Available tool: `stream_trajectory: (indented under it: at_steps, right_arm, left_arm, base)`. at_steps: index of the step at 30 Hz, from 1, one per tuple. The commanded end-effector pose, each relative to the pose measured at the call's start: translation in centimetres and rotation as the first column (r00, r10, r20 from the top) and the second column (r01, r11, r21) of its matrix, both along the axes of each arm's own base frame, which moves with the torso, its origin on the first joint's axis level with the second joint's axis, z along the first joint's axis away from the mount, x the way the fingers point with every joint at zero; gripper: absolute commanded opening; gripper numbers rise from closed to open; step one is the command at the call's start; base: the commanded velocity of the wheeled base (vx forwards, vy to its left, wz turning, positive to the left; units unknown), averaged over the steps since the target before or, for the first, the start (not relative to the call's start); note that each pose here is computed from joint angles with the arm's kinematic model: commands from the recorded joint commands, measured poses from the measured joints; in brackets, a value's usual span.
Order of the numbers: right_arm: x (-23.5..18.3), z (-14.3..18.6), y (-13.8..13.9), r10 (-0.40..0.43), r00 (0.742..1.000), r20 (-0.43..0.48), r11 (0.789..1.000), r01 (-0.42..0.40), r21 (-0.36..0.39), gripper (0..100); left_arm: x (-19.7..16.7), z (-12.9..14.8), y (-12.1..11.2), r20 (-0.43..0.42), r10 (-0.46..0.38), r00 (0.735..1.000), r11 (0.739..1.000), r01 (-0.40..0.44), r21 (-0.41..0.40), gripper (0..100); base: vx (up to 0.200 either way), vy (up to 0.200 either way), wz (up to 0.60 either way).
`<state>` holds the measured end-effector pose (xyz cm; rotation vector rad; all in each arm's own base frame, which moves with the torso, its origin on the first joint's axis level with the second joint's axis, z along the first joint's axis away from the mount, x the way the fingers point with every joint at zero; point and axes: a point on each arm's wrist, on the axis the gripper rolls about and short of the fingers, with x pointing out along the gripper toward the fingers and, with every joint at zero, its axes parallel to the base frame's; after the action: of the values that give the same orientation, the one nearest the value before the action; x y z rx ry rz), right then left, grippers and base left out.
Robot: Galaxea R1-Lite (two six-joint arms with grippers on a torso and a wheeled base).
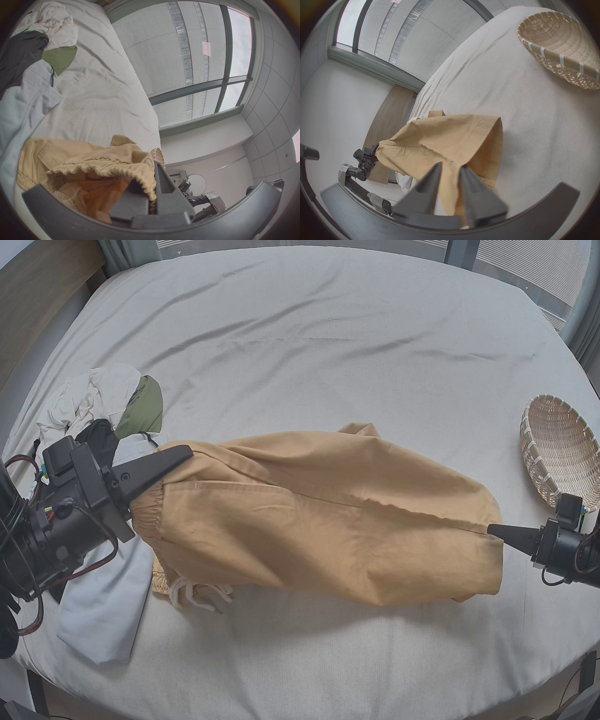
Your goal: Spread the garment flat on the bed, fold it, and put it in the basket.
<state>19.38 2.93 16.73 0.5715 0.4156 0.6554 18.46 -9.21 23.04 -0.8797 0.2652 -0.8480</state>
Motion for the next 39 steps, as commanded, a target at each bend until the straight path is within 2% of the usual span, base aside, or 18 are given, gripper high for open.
stream_trajectory:
  at_steps: [1,8,12,25,30,31,33,39]
  right_arm:
    - [1.2,-1.0,0.4,0.015,0.999,-0.035,1.000,-0.015,-0.001,100]
    - [2.5,-1.6,0.8,0.022,1.000,-0.014,1.000,-0.022,0.011,100]
    - [2.7,-1.6,1.2,0.029,0.999,-0.034,0.998,-0.028,0.048,100]
    - [4.6,-3.4,1.8,0.036,0.998,-0.060,0.998,-0.033,0.050,100]
    - [5.1,-3.8,1.9,0.033,0.997,-0.069,0.997,-0.027,0.076,100]
    - [5.3,-3.7,2.4,0.042,0.997,-0.069,0.993,-0.034,0.116,100]
    - [5.4,-3.6,2.7,0.051,0.997,-0.066,0.990,-0.041,0.137,100]
    - [5.5,-3.3,3.7,0.087,0.995,-0.044,0.982,-0.078,0.169,100]
  left_arm:
    - [-0.1,-0.1,0.1,-0.003,0.001,1.000,1.000,-0.001,0.002,0]
    - [-0.2,0.1,0.1,0.026,-0.001,1.000,1.000,0.002,-0.014,0]
    - [-0.2,0.1,0.1,0.027,-0.001,1.000,1.000,0.001,-0.013,0]
    - [-0.4,0.2,0.1,0.032,-0.006,0.999,1.000,0.006,-0.015,0]
    - [-0.4,0.2,0.0,0.036,-0.007,0.999,1.000,0.007,-0.016,0]
    - [-0.4,0.3,0.0,0.039,-0.008,0.999,1.000,0.009,-0.017,0]
    - [-0.4,0.3,0.0,0.039,-0.008,0.999,1.000,0.009,-0.017,0]
    - [-0.4,0.3,0.0,0.053,-0.010,0.999,1.000,0.011,-0.025,0]
  base:
    - [0.000,0.000,0.00]
    - [0.000,0.000,0.00]
    - [0.000,0.000,0.00]
    - [0.000,0.000,0.00]
    - [0.000,0.000,0.00]
    - [0.000,0.000,0.00]
    - [0.000,0.000,0.00]
    - [0.000,0.000,0.00]
